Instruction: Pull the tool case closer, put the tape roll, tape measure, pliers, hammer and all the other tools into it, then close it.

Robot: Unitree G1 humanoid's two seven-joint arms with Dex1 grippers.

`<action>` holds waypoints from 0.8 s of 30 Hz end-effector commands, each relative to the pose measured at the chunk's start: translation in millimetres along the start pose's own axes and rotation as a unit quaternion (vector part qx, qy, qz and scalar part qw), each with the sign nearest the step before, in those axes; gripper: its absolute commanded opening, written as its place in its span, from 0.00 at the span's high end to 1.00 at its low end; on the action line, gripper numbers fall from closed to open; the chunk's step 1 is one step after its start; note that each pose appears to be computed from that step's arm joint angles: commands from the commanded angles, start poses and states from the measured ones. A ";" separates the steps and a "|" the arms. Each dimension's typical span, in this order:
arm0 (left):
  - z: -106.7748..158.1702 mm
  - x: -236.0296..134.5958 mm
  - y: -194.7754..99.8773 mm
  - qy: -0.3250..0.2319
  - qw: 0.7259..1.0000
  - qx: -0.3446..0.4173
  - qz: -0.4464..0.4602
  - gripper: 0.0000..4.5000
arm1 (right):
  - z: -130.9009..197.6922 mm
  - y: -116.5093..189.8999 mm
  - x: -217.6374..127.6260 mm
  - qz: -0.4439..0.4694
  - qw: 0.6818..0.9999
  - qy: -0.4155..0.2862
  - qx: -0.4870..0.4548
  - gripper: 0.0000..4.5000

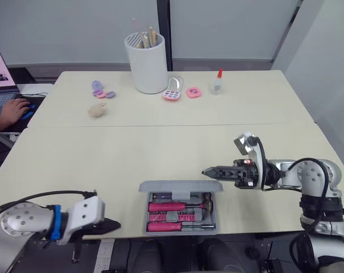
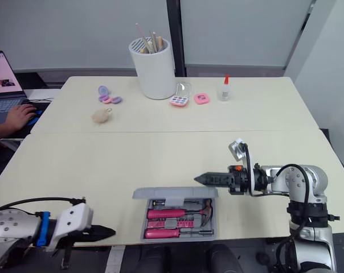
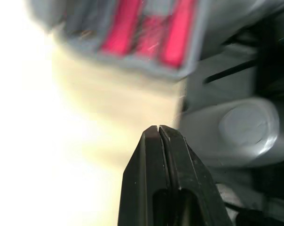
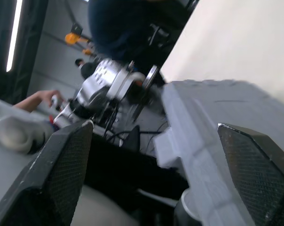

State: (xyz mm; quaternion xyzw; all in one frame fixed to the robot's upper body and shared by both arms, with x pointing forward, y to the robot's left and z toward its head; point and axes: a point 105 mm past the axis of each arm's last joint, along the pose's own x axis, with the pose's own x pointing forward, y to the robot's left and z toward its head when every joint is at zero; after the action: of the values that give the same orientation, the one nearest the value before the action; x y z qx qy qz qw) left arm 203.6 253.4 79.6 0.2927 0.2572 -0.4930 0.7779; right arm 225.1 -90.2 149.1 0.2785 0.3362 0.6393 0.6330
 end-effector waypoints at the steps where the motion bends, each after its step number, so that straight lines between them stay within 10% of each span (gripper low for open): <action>1: 4.9 -2.5 28.3 -0.026 0.996 0.012 0.086 1.00 | -7.6 11.9 -3.2 -0.027 0.998 0.014 -0.046 0.01; 5: 16.8 -1.6 53.1 -0.067 0.983 0.039 0.165 1.00 | 10.4 -0.9 -13.5 -0.145 0.974 0.008 -0.172 0.01; 8: 23.9 -1.5 62.2 -0.093 0.978 0.037 0.185 0.88 | 32.3 -31.4 -35.9 -0.285 0.887 0.043 -0.360 0.00; 15: 25.2 -1.5 78.8 -0.108 0.974 0.020 0.198 0.40 | 52.2 -73.5 -81.2 -0.382 0.770 0.082 -0.505 0.00; 21: 31.0 0.9 91.1 -0.137 0.969 0.010 0.205 0.01 | 48.1 -89.4 -98.1 -0.401 0.742 0.089 -0.530 0.00; 24: 32.2 2.6 96.0 -0.140 0.968 0.011 0.210 0.01 | 52.0 -88.2 -96.0 -0.404 0.741 0.067 -0.532 0.00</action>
State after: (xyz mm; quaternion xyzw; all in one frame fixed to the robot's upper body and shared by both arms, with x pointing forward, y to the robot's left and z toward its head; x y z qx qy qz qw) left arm 294.8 264.2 115.9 0.2718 0.0836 -0.3545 0.8908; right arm 322.2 -183.2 103.5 -0.3029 0.0955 0.4260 0.8472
